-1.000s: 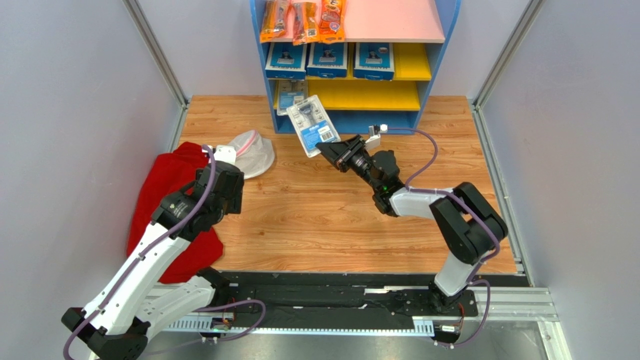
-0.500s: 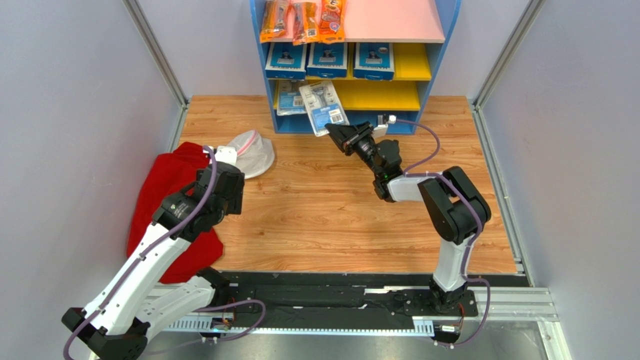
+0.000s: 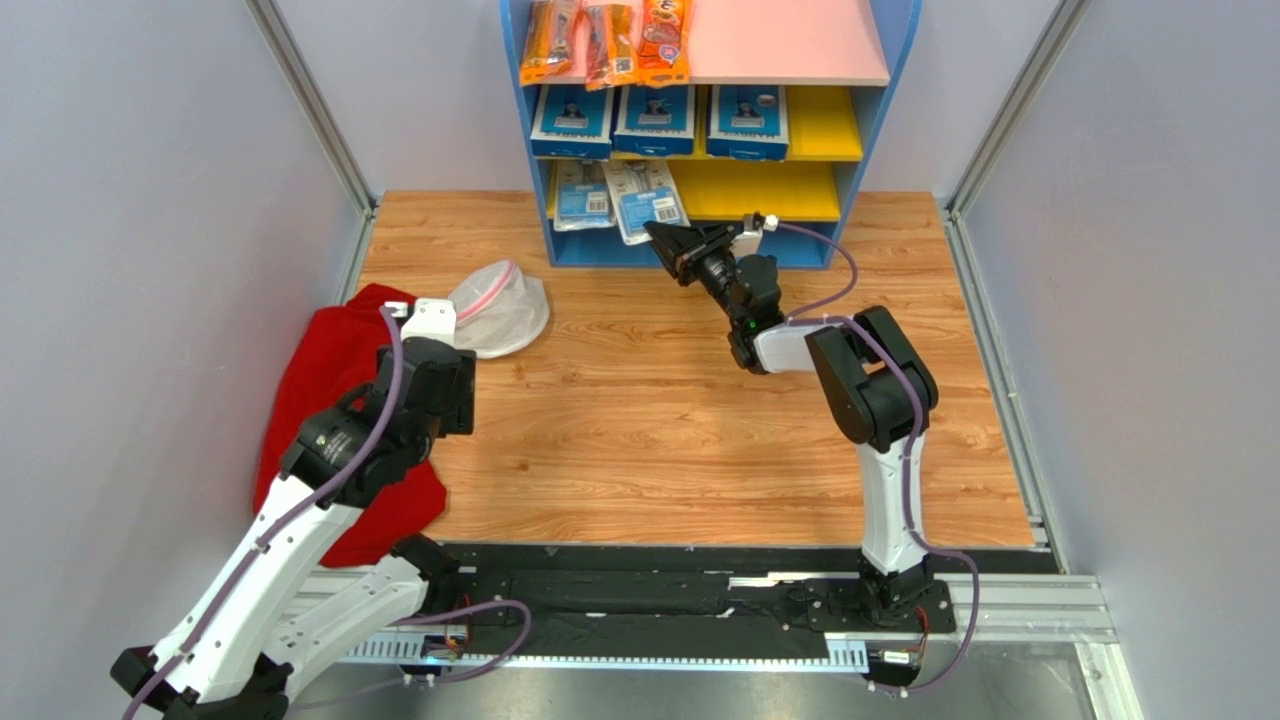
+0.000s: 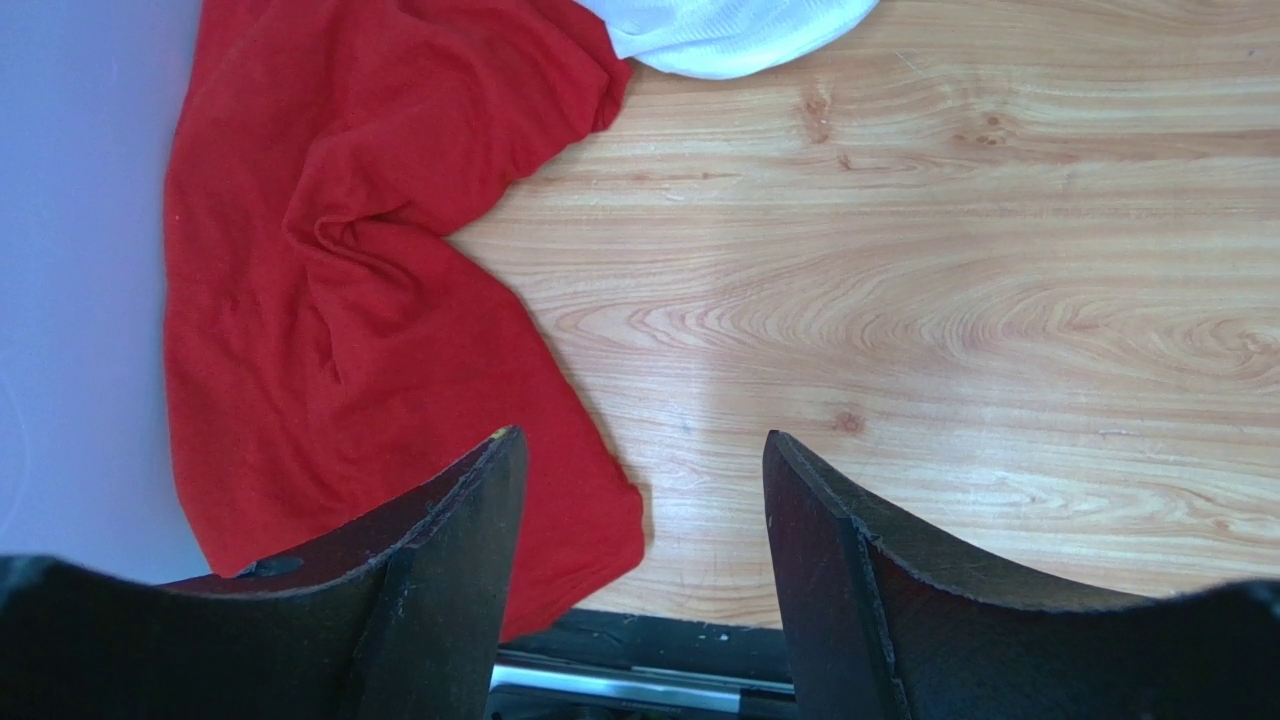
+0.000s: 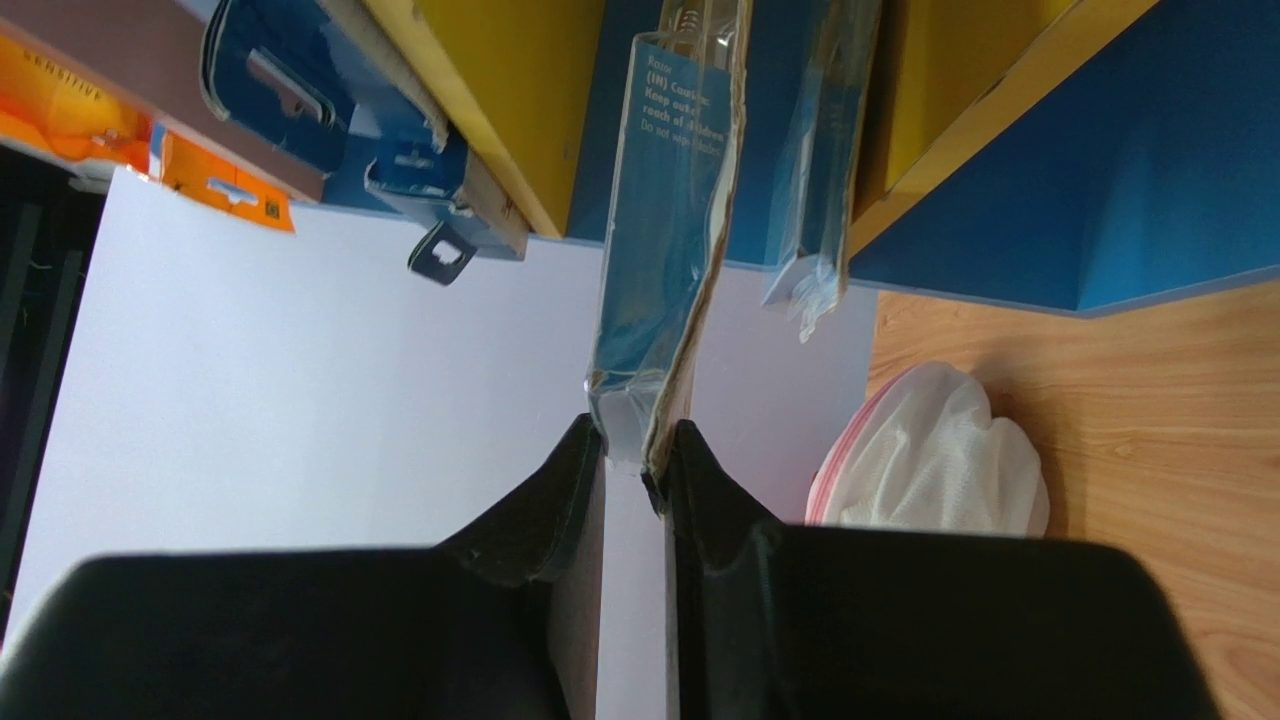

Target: Place and organize the shaving razors onto the shelf

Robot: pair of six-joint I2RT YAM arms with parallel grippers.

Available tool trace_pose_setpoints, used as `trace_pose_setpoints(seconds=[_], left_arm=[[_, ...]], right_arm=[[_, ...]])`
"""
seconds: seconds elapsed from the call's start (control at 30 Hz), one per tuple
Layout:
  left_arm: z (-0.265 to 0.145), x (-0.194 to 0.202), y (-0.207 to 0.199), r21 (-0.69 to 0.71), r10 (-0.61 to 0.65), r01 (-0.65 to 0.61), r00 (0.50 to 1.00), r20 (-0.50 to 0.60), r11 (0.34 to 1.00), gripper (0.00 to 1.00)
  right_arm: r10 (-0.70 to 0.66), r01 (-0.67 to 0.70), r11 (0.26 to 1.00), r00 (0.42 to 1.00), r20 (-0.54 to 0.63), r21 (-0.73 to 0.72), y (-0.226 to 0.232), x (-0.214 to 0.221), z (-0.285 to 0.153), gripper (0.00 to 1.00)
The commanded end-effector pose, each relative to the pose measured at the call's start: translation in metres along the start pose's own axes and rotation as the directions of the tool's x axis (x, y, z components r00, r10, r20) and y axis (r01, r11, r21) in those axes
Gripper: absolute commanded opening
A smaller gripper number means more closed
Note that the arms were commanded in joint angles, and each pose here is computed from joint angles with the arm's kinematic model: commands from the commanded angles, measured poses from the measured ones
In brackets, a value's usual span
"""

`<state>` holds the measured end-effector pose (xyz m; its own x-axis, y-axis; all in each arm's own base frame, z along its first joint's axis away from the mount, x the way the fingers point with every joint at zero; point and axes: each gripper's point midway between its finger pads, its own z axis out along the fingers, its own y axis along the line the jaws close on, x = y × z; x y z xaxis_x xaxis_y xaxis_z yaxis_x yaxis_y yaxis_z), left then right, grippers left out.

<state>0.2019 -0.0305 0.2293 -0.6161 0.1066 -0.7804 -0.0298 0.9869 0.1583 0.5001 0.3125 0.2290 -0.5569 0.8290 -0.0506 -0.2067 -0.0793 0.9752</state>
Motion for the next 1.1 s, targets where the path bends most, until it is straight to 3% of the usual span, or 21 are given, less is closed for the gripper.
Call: trace_pose_setpoints(seconds=[0.0,0.2,0.73,0.87,1.07], left_arm=[[0.000,-0.008,0.000,0.010,-0.013,0.013,0.999,0.044,1.000,0.68],[0.001,-0.007,-0.001,0.006,-0.011,0.010,0.999,0.041,1.000,0.68],[0.003,-0.006,-0.002,0.010,-0.007,0.006,0.999,0.038,1.000,0.68],[0.003,-0.005,-0.003,0.014,-0.008,0.008,0.999,0.043,1.000,0.68],[0.002,-0.006,-0.003,0.021,-0.012,0.011,0.999,0.052,1.000,0.68]], right_arm=[[-0.008,0.011,0.998,0.998,0.058,-0.054,0.022,-0.021,0.015,0.00],[-0.031,0.033,0.999,0.996,0.089,-0.016,0.018,-0.040,0.023,0.02],[-0.057,0.050,0.990,0.997,0.051,0.134,-0.027,-0.039,0.051,0.06],[-0.064,0.050,0.989,0.993,0.096,0.142,-0.028,-0.045,0.048,0.08],[-0.061,0.051,0.987,0.996,0.066,0.150,-0.026,-0.041,0.062,0.12]])
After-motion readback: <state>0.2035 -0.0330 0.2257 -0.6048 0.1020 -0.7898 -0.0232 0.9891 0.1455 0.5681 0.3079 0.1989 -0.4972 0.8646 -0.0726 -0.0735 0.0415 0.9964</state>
